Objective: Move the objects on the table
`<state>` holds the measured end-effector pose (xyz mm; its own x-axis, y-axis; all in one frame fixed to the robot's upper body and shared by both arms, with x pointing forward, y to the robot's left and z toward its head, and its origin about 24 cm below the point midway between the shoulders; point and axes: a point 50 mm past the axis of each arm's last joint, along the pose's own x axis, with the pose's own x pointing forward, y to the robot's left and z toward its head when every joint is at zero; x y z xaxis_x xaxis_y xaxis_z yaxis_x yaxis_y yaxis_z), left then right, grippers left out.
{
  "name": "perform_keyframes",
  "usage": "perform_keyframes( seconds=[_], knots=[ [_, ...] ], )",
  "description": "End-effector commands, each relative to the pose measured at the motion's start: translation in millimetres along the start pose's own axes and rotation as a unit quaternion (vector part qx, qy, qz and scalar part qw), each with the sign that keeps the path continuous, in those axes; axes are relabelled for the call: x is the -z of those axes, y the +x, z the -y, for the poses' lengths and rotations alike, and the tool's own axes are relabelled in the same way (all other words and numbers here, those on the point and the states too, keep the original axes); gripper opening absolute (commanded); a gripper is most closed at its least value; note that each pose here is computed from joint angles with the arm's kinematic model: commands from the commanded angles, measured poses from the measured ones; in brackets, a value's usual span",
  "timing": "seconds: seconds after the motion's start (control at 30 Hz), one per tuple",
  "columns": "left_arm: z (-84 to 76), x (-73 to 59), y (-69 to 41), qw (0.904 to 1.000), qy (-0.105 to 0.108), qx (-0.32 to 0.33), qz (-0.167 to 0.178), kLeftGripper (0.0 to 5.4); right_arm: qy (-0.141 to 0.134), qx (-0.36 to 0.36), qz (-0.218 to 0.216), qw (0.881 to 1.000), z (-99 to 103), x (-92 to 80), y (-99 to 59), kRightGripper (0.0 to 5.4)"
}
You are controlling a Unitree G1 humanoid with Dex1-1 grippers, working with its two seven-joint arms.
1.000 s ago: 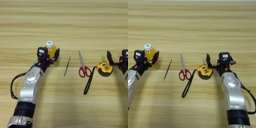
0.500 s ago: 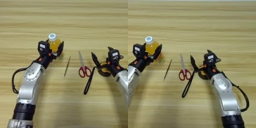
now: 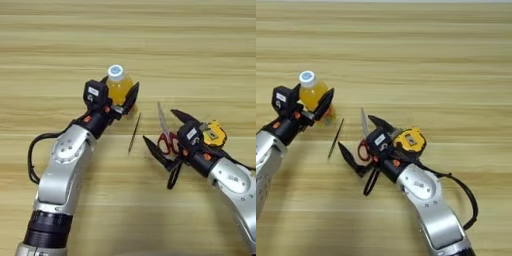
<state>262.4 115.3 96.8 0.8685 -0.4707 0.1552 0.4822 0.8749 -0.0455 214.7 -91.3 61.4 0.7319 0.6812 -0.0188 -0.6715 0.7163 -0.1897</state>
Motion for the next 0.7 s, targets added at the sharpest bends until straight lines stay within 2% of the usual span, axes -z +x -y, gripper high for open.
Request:
perform_keyframes(
  seconds=[0.03,0.2,0.37,0.7],
  knots=[
    [13.0,-7.0,1.4,0.9994,-0.006,0.032,0.014,3.50,-0.015,-0.001,0.014,1.000,-2,-6.1,0.8,5.40],
    [27.3,3.7,0.3,0.9983,-0.023,0.053,-0.002,3.50,-0.016,0.002,0.019,1.000,-2,-8.0,1.2,5.40],
    [42.9,6.5,-1.8,0.9963,-0.042,0.075,-0.006,3.50,-0.017,0.005,0.021,1.000,-2,-9.0,1.9,5.40],
    [64.9,12.2,-5.2,0.9927,-0.057,0.106,-0.016,3.50,-0.015,0.004,0.016,1.000,-4,-5.8,4.4,5.40]
  ],
)
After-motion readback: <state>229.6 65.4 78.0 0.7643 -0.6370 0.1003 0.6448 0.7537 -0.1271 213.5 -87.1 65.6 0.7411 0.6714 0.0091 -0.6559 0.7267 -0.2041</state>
